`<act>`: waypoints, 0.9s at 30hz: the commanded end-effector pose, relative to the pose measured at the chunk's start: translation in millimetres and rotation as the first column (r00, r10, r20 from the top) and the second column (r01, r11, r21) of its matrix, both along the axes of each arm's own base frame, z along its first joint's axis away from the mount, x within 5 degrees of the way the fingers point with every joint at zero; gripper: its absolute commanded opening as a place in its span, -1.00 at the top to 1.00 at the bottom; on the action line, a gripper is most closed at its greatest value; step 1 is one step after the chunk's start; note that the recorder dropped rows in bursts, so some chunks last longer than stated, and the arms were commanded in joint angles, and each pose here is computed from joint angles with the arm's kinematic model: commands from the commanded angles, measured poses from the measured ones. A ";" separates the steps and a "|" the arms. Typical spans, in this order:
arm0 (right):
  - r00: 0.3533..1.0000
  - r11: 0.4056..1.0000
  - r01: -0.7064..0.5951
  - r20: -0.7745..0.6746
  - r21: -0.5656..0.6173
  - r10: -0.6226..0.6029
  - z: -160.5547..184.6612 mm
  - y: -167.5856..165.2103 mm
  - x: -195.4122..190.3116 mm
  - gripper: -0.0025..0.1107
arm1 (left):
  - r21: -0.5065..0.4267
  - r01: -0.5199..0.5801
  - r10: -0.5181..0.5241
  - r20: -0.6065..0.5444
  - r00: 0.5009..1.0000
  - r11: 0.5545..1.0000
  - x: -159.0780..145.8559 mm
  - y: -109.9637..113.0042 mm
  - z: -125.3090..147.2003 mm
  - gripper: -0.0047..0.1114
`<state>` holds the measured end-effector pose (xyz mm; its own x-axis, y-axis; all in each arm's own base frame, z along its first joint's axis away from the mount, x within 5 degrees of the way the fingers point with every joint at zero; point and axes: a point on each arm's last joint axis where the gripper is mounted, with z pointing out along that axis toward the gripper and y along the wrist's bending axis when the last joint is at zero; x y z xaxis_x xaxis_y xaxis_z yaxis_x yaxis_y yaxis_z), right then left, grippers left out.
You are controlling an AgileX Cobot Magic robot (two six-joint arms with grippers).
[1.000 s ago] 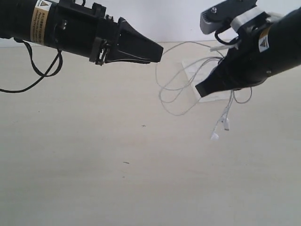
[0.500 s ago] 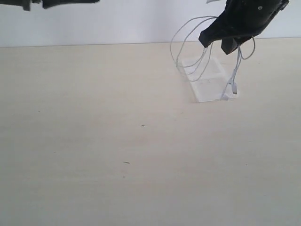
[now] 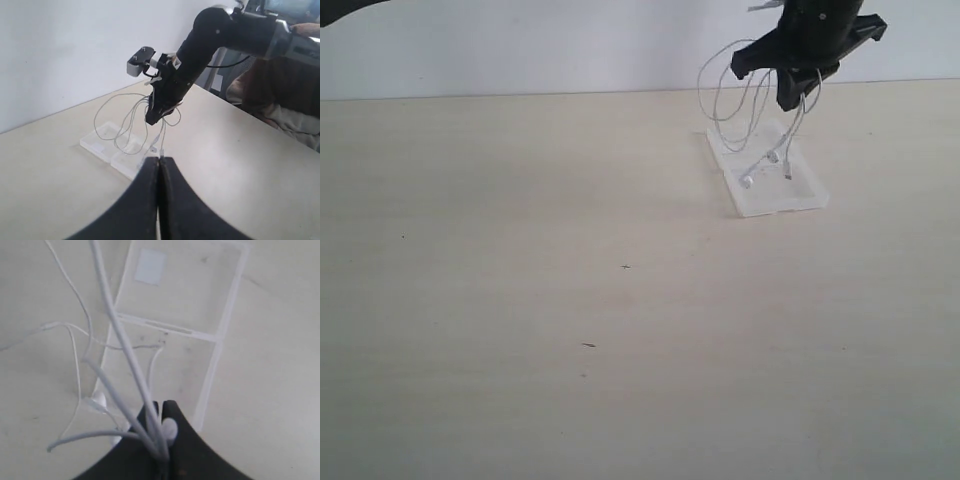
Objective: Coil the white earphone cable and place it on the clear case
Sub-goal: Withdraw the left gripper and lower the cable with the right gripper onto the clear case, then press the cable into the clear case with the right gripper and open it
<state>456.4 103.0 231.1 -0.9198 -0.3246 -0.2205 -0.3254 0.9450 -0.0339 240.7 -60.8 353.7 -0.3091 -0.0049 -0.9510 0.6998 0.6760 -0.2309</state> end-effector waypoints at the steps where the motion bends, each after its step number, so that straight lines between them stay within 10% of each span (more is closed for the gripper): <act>1: 0.997 0.998 0.062 -0.037 0.003 -0.062 -18.1 -22.5 10.1 0.96 | -0.011 -0.015 0.015 0.009 1.000 1.000 -1.7 1.1 1.6 0.92; 27: 0.993 0.992 0.121 -0.009 0.027 -0.120 -72.5 -20.3 41.6 0.96 | -0.042 -0.007 0.007 0.006 1.000 0.999 -2.3 0.1 3.3 0.92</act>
<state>495.6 83.6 161.0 -0.9494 -0.2178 -0.2263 -0.2207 0.9753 -0.0129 239.4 -60.8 354.8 -0.3076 -0.0275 -0.9511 0.6984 0.6723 -0.2453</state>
